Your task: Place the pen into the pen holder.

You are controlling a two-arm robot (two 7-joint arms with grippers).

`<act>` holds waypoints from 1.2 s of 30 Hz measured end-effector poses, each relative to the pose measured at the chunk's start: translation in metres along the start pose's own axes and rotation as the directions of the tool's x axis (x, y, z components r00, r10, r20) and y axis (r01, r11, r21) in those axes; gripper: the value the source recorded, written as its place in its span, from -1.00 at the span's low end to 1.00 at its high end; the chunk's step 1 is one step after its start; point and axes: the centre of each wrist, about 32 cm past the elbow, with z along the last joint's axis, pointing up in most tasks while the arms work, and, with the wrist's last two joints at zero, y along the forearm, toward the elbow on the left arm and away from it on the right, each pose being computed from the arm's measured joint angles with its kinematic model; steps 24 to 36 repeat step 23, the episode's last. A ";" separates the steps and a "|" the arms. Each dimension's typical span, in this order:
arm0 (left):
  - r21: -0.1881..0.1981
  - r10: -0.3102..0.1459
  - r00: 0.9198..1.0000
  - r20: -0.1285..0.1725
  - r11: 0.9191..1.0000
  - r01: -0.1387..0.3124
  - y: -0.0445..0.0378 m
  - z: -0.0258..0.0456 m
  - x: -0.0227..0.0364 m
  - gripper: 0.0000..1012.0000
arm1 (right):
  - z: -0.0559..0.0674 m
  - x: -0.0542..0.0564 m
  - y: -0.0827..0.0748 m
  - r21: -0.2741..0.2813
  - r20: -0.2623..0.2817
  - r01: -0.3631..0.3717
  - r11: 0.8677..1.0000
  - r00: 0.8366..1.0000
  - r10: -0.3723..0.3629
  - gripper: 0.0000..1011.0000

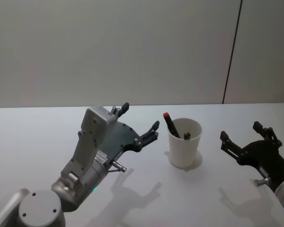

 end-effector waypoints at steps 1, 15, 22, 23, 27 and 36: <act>0.006 0.009 1.000 0.000 1.000 -0.009 0.0004 0.0005 -0.0008 0.98 | 0.000 0.000 0.000 0.000 0.000 0.000 1.000 1.000 0.000 0.98; 0.071 0.116 0.993 0.002 0.991 -0.116 0.0053 0.0065 -0.0106 0.98 | 0.000 0.000 0.000 0.000 0.000 0.000 1.000 1.000 0.000 0.98; 0.078 0.127 0.992 0.004 0.989 -0.127 0.0058 0.0074 -0.0117 0.98 | 0.000 0.000 0.000 0.000 0.000 0.000 1.000 1.000 0.000 0.98; 0.078 0.127 0.992 0.004 0.989 -0.127 0.0058 0.0074 -0.0117 0.98 | 0.000 0.000 0.000 0.000 0.000 0.000 1.000 1.000 0.000 0.98; 0.078 0.127 0.992 0.004 0.989 -0.127 0.0058 0.0074 -0.0117 0.98 | 0.000 0.000 0.000 0.000 0.000 0.000 1.000 1.000 0.000 0.98; 0.078 0.127 0.992 0.004 0.989 -0.127 0.0058 0.0074 -0.0117 0.98 | 0.000 0.000 0.000 0.000 0.000 0.000 1.000 1.000 0.000 0.98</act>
